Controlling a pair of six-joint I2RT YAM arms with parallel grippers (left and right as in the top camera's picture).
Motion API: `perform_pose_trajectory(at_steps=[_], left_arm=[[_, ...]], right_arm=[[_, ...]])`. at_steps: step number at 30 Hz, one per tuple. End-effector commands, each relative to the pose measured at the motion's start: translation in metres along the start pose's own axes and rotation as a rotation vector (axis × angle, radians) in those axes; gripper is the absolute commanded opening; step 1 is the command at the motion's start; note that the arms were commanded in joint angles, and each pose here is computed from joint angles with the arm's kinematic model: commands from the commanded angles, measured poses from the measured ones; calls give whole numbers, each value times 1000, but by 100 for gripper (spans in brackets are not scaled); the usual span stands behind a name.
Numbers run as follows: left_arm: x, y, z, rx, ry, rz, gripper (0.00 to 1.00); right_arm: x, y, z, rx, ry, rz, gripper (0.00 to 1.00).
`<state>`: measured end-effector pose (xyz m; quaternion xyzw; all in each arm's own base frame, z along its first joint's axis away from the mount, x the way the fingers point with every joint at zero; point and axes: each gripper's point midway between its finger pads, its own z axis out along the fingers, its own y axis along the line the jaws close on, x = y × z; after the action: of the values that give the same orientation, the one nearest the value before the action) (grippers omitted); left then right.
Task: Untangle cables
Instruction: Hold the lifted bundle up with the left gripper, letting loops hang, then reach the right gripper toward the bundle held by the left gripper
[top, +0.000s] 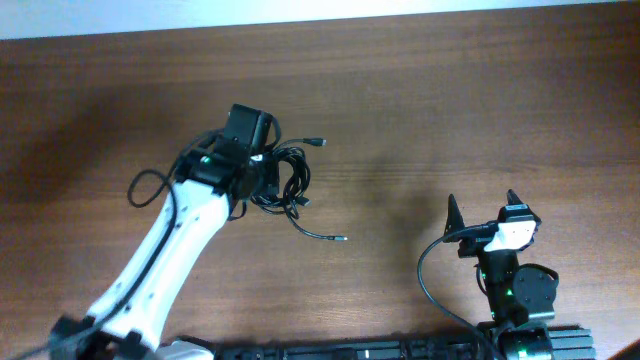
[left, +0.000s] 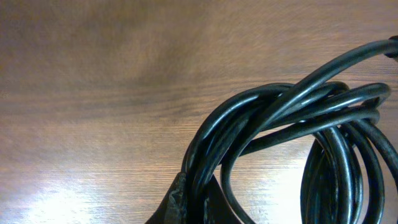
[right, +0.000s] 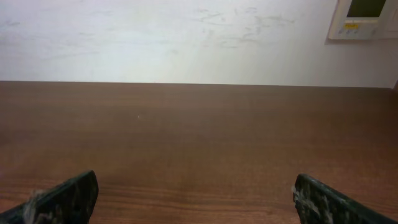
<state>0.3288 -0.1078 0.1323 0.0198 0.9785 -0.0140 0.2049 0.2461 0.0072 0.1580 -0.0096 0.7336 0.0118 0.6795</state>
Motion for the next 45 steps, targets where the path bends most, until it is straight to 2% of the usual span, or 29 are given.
perform_pose_trajectory(at_steps=[1, 4, 5, 7, 8, 11, 14, 17, 20, 24, 28, 30, 33, 37, 39, 42, 45], left_arm=[[-12, -3, -36, 45, -92, 115, 0], [-10, -2, -37, 44, -85, 134, 0], [-9, -2, -37, 44, -85, 136, 0], [-8, -8, -37, 77, -78, 151, 0], [-6, -14, -38, 114, -73, 197, 0], [-4, -20, -38, 149, -68, 251, 0], [-2, -23, -39, 164, -62, 253, 0], [-2, -23, -39, 165, -61, 252, 0], [-2, -23, -38, 165, -61, 252, 0], [-1, -23, -38, 165, -58, 252, 0], [-1, -23, -38, 165, -57, 252, 0], [-1, -22, -38, 164, -57, 252, 0], [-1, -22, -38, 164, -57, 252, 0], [-1, -22, -38, 165, -56, 251, 0], [0, -27, -38, 191, -55, 253, 0], [2, -32, -39, 224, -49, 254, 0], [7, -48, -44, 322, -31, 257, 0]], right_arm=[[3, 0, 0, 3, 5, 8, 98], [2, 6, 0, -32, 2, 13, 99], [1, 15, -1, -85, 1, 76, 98], [-1, 36, -4, -210, 22, 327, 99], [-4, 60, -11, -353, 79, 561, 98], [-4, 105, -36, -634, 217, 699, 98], [-3, 124, -52, -749, 348, 867, 99], [-4, 122, -50, -733, 354, 905, 99], [-8, 121, -50, -748, 275, 753, 99], [-25, 112, -44, -688, 238, 759, 99], [-21, 108, -28, -609, 339, 767, 99], [-15, 109, -16, -580, 440, 802, 98], [-18, 127, -10, -690, 550, 841, 92], [11, 130, 1, -625, 728, 1017, 90], [25, 130, 4, -594, 783, 1043, 89], [31, 130, 9, -583, 803, 1058, 89], [19, 136, 20, -610, 775, 1119, 89]])
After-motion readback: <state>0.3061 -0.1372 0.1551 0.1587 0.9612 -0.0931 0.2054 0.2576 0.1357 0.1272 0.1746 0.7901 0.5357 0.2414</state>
